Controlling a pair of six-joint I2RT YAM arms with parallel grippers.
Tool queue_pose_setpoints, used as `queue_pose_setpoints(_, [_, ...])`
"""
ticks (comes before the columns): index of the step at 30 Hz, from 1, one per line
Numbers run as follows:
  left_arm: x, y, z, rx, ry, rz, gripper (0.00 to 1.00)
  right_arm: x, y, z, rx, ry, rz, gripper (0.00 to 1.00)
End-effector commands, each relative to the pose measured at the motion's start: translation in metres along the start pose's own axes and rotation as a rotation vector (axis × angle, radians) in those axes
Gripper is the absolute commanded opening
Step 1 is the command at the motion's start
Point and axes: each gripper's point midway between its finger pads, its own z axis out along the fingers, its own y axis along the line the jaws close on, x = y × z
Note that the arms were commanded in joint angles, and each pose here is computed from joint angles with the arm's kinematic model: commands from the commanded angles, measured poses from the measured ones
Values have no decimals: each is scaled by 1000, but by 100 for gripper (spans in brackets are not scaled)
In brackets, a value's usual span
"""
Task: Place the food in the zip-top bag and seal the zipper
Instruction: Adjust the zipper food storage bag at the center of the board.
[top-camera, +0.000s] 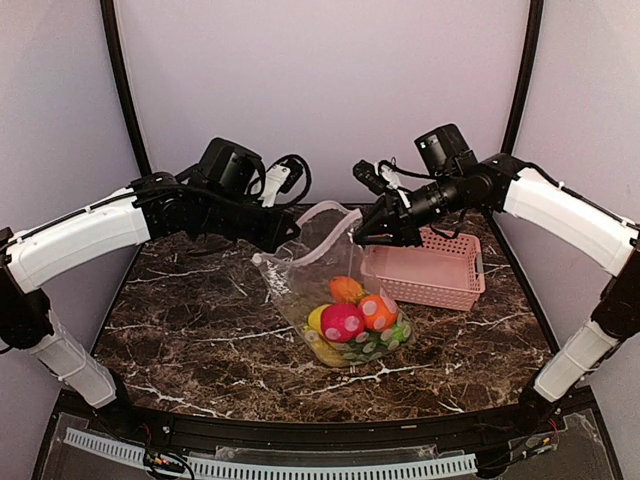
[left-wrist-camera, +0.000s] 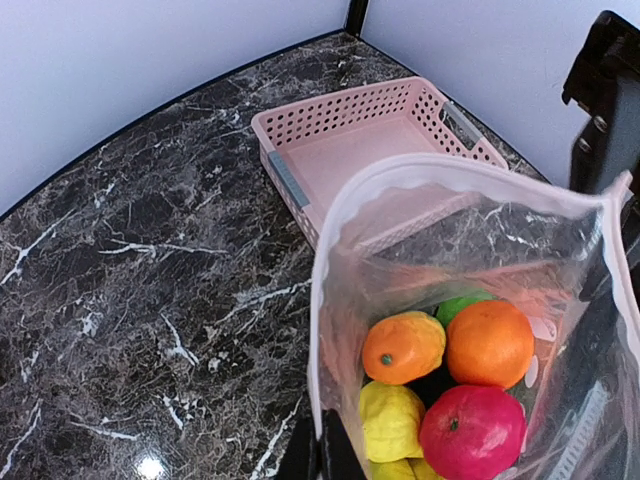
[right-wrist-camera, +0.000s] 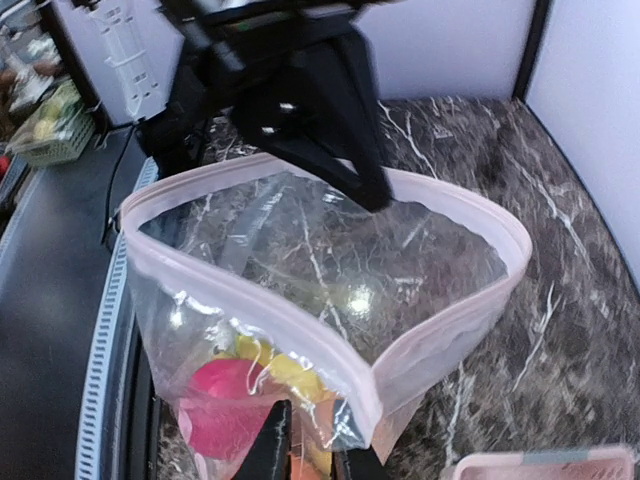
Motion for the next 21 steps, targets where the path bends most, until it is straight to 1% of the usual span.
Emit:
queue_pose_setpoints(1, [-5,-6,-13,44,-7,20,1,13,-13,-14,84,20,7,31])
queue_pose_setpoints(3, [-3,-6,-10,42,1,30,1,14,-10,-20,103,17,-21,43])
queue_pose_setpoints(5, [1,-5,-5,40,14,37,1,16,-9,-23,116,18,-33,49])
queue_pose_setpoints(8, [1,-5,1,41,8,39,1,20,-12,-27,143,36,-41,51])
queue_pose_setpoints(12, [-9,-9,0,58,-41,41,1,27,-23,-36,195,55,-46,57])
queue_pose_setpoints(16, [-18,-14,-2,84,-69,46,1,27,-27,-39,185,49,-51,61])
queue_pose_setpoints(19, [-21,-17,-2,101,-77,45,1,26,-27,-37,167,51,-42,61])
queue_pose_setpoints(21, [-22,-18,-2,103,-82,45,1,26,-25,-36,144,52,-39,58])
